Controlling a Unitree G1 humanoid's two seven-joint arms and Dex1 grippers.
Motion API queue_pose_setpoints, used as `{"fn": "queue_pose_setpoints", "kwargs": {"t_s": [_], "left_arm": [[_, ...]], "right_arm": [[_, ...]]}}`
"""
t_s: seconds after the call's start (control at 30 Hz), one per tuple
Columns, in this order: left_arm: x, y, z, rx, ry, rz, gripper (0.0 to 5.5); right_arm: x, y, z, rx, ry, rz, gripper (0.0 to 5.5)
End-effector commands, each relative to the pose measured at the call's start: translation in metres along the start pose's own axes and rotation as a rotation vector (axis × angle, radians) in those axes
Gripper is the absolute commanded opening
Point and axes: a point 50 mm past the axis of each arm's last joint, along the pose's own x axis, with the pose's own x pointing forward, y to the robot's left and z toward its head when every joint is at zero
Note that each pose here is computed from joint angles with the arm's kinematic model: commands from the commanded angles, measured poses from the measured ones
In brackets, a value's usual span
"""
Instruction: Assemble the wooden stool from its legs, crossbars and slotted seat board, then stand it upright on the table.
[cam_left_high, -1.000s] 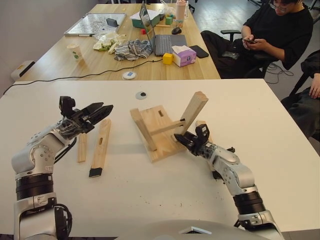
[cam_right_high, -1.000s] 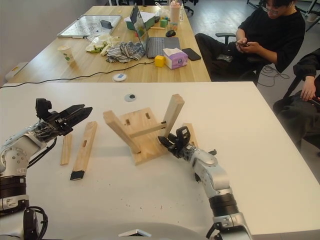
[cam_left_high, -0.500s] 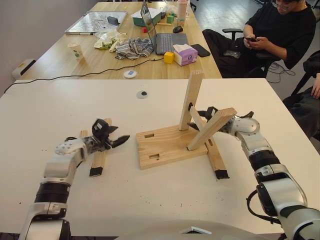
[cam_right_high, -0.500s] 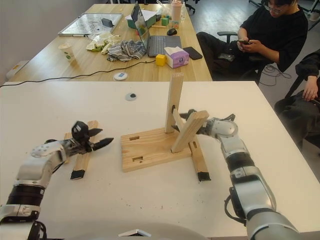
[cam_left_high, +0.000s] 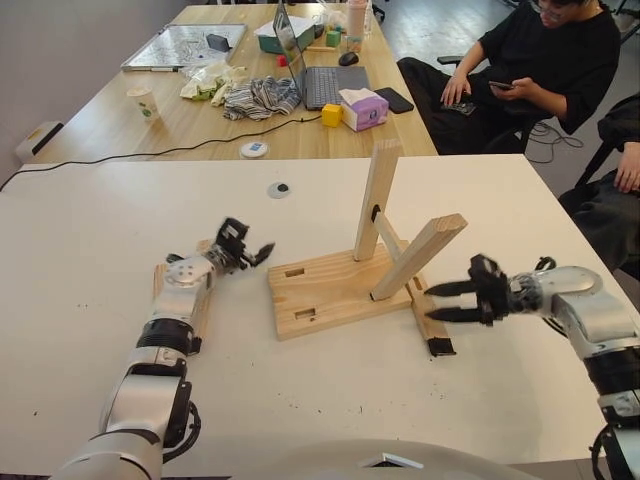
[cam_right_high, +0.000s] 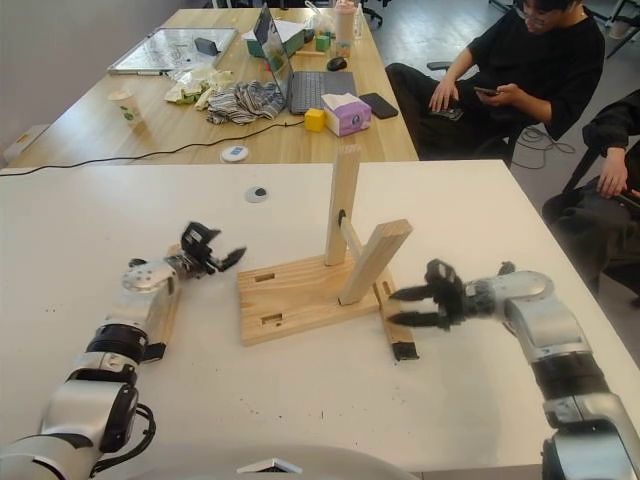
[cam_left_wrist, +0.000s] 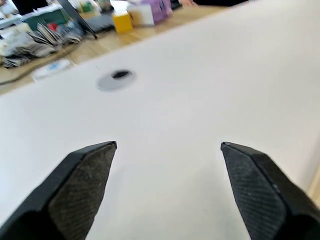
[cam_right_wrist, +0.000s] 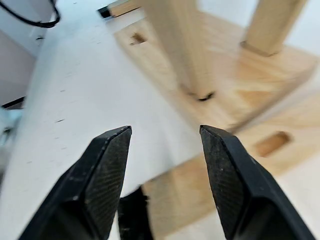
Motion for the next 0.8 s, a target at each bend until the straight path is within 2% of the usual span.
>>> {"fn": "queue_pose_setpoints", "kwargs": {"t_s": [0.03, 0.17, 0.2, 0.27, 0.33, 0.4, 0.5, 0.63, 0.8], "left_arm": [[0.013, -0.016, -0.008, 0.067, 0.058, -0.065, 3.86], [0.013, -0.028, -0.015, 0.097, 0.054, -0.132, 3.86], [0.007, -0.033, -0.022, 0.115, 0.057, -0.179, 3.86], [-0.004, -0.044, -0.032, 0.136, 0.059, -0.296, 3.86], [-0.024, -0.056, -0.033, -0.001, 0.006, -0.429, 3.86], [-0.041, -0.063, -0.028, -0.060, -0.035, -0.503, 3.86], [-0.049, -0.057, -0.022, -0.055, -0.029, -0.461, 3.86], [-0.048, -0.031, -0.015, -0.041, -0.029, -0.298, 3.86], [-0.066, -0.012, -0.004, -0.048, -0.069, -0.209, 3.86]], "right_arm": [[0.038, 0.008, 0.011, -0.082, 0.051, 0.016, 2.52], [0.083, 0.009, 0.012, -0.253, 0.193, -0.033, 2.52], [0.091, 0.000, 0.014, -0.291, 0.204, -0.111, 2.52], [0.100, -0.013, 0.020, -0.317, 0.155, -0.272, 2.52], [0.103, -0.023, 0.035, -0.328, 0.033, -0.409, 2.52], [0.101, -0.026, 0.042, -0.336, -0.020, -0.455, 2.52], [0.101, -0.023, 0.040, -0.332, -0.018, -0.434, 2.52], [0.099, -0.012, 0.030, -0.301, -0.002, -0.380, 2.52], [0.087, -0.008, 0.024, -0.261, 0.018, -0.387, 2.52]]}}
